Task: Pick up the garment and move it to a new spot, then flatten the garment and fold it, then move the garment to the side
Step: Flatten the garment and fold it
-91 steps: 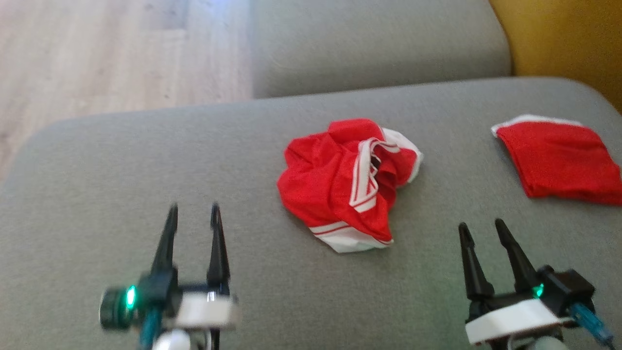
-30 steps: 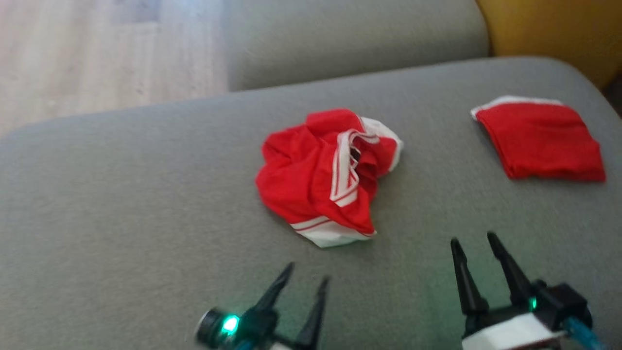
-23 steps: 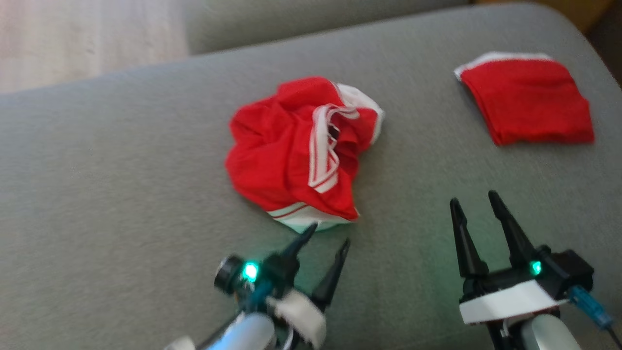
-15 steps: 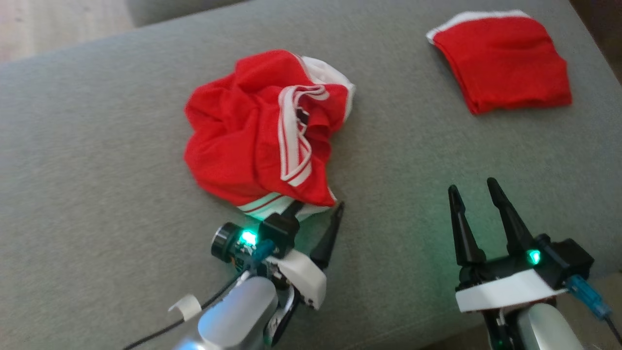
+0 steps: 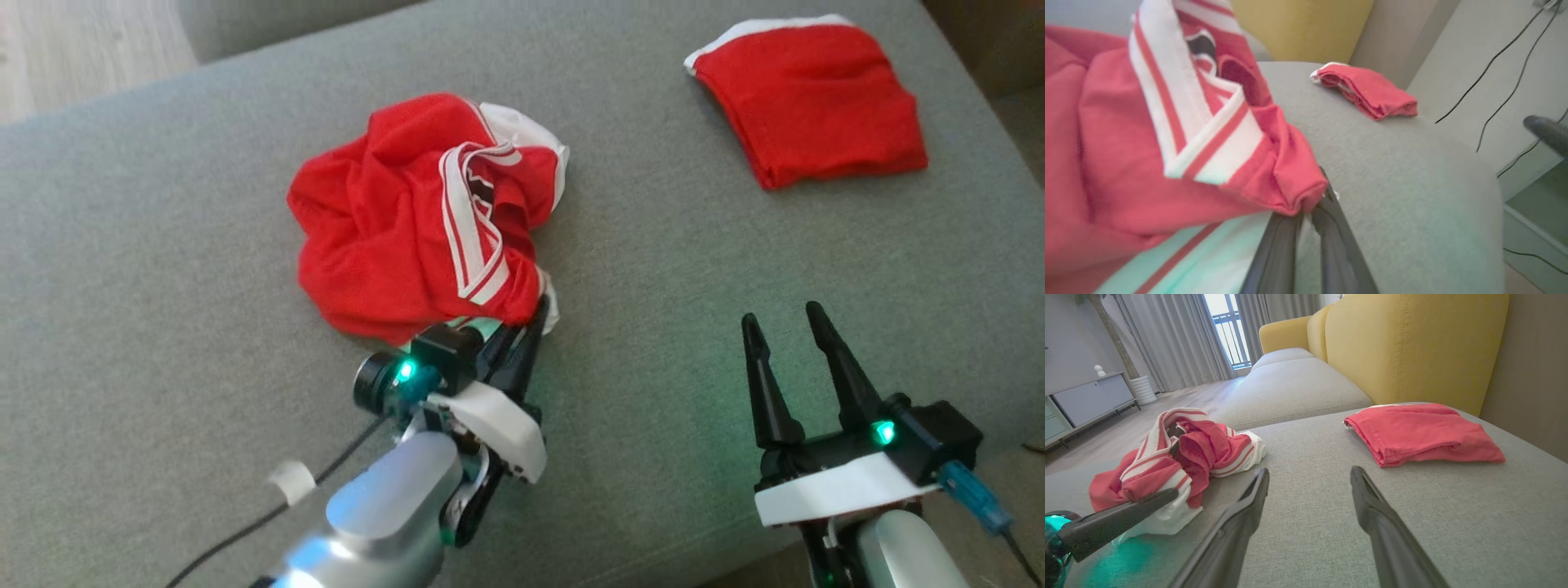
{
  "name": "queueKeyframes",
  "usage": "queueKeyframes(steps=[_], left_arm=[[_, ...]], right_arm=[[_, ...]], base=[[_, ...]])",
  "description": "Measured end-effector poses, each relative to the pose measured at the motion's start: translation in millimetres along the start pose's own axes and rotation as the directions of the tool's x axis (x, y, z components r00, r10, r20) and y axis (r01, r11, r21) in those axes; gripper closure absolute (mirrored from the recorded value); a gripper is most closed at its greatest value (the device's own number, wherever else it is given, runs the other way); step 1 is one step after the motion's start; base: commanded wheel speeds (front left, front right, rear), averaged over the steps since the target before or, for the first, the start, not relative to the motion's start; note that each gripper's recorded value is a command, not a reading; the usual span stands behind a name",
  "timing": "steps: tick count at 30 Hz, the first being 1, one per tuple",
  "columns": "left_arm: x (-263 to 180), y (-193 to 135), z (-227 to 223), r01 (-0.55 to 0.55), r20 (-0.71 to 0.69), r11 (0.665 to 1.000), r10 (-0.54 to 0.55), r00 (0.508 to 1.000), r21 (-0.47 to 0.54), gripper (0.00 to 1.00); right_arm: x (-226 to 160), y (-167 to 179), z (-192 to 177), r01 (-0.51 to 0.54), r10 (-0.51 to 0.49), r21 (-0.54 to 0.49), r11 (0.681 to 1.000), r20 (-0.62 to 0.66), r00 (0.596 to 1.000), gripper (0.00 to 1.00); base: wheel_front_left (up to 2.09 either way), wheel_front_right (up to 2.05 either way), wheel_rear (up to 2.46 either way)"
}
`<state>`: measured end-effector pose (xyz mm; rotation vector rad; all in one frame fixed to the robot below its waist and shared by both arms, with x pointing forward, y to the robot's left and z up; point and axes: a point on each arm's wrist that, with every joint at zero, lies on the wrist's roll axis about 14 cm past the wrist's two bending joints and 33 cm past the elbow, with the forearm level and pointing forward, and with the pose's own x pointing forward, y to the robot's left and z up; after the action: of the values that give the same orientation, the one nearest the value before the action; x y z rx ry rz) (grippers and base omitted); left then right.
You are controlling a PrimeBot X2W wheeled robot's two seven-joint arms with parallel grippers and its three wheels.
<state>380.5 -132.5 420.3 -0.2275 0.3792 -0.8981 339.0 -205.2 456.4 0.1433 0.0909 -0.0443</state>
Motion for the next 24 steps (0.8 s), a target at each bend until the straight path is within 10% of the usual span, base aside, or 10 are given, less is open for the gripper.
queueKeyframes(steps=[11, 24], left_arm=[[14.0, -49.2, 196.6, 0.175, 0.374, 0.985, -0.165, 0.913, 0.009, 1.0], [-40.6, -95.4, 415.6, 0.219, 0.737, 0.97, -0.222, 0.638, 0.103, 1.0]], right_arm=[[-19.8, -0.1, 28.0, 0.003, -0.004, 0.011, 1.0, 0.1, 0.995, 0.0], [-41.0, -8.3, 26.2, 0.042, -0.046, 0.04, 0.998, 0.11, 0.993, 0.0]], base=[[0.0, 0.0, 0.0], [0.0, 0.0, 0.0]])
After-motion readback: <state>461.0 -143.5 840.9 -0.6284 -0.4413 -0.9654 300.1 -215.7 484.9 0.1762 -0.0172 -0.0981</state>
